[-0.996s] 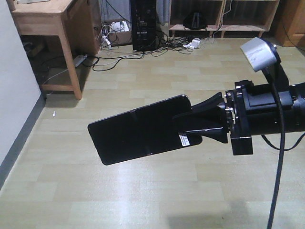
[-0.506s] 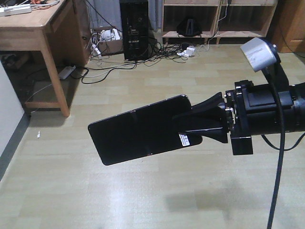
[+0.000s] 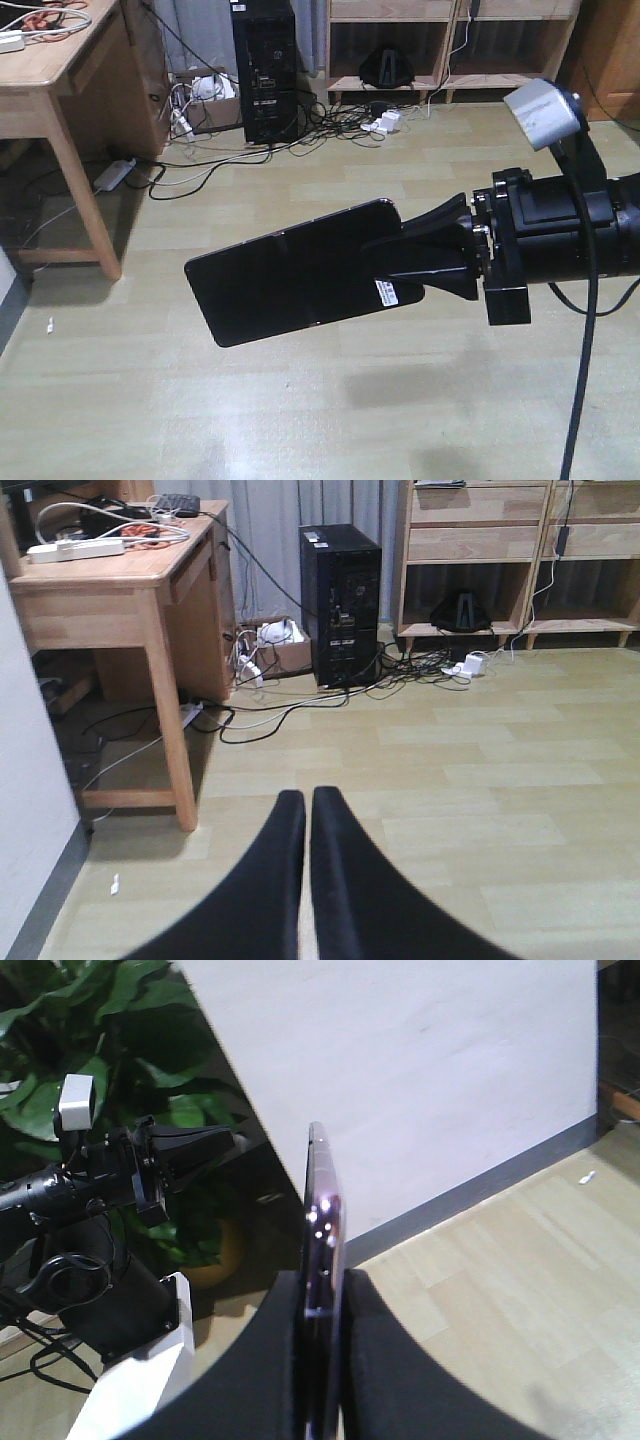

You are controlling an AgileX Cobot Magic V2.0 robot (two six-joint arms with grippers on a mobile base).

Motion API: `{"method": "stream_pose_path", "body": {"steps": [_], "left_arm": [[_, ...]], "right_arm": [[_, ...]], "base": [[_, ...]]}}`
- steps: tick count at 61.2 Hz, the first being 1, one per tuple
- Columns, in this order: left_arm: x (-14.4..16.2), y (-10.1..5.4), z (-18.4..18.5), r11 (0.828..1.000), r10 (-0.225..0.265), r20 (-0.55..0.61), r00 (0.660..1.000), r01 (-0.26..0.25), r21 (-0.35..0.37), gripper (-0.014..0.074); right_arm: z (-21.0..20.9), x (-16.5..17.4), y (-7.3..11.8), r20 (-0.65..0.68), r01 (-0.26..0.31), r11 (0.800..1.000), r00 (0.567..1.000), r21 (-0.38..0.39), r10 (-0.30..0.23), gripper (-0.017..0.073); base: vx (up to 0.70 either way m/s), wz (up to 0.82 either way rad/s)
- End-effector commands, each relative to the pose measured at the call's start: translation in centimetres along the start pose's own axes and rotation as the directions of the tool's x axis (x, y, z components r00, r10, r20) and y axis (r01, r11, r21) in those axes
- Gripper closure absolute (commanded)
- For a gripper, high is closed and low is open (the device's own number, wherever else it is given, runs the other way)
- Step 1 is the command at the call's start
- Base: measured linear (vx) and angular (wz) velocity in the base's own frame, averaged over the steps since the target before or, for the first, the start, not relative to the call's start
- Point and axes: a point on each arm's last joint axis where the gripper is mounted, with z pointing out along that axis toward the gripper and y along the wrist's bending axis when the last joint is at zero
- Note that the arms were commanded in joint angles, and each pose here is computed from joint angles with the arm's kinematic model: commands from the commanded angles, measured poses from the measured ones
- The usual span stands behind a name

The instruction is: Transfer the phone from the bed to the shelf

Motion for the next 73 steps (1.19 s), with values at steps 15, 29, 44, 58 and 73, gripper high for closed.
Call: {"method": "stream_pose_path", "body": {"steps": [15,29,44,58,73], "left_arm": [[-0.52,0.04,-0.03,1.0,-0.012,0.067,0.998,0.012,-0.002,0.0593],[-0.52,0.04,-0.03,1.0,-0.012,0.067,0.998,0.012,-0.002,0.0593],[-0.52,0.04,-0.03,1.0,-0.012,0.067,0.998,0.012,-0.002,0.0593],[-0.52,0.04,-0.03,1.0,-0.012,0.067,0.998,0.012,-0.002,0.0593],[-0.52,0.04,-0.03,1.0,-0.012,0.067,0.998,0.012,-0.002,0.0593]], "right_arm": [[-0.71,-1.58,2.02,0.09,0.025,0.994,0.996,-0.103,-0.016,0.0564],[-0.71,-1.58,2.02,0.09,0.025,0.994,0.996,-0.103,-0.016,0.0564],[-0.71,-1.58,2.01,0.09,0.025,0.994,0.996,-0.102,-0.016,0.0564],[-0.71,-1.58,2.01,0.09,0.025,0.994,0.996,-0.102,-0.016,0.0564],[-0.71,-1.58,2.01,0.09,0.025,0.994,0.996,-0.102,-0.016,0.0564]], "base": [[0.33,-0.1],[0.32,-0.21],[0.3,-0.32],[0.28,-0.43],[0.27,-0.51]]}}
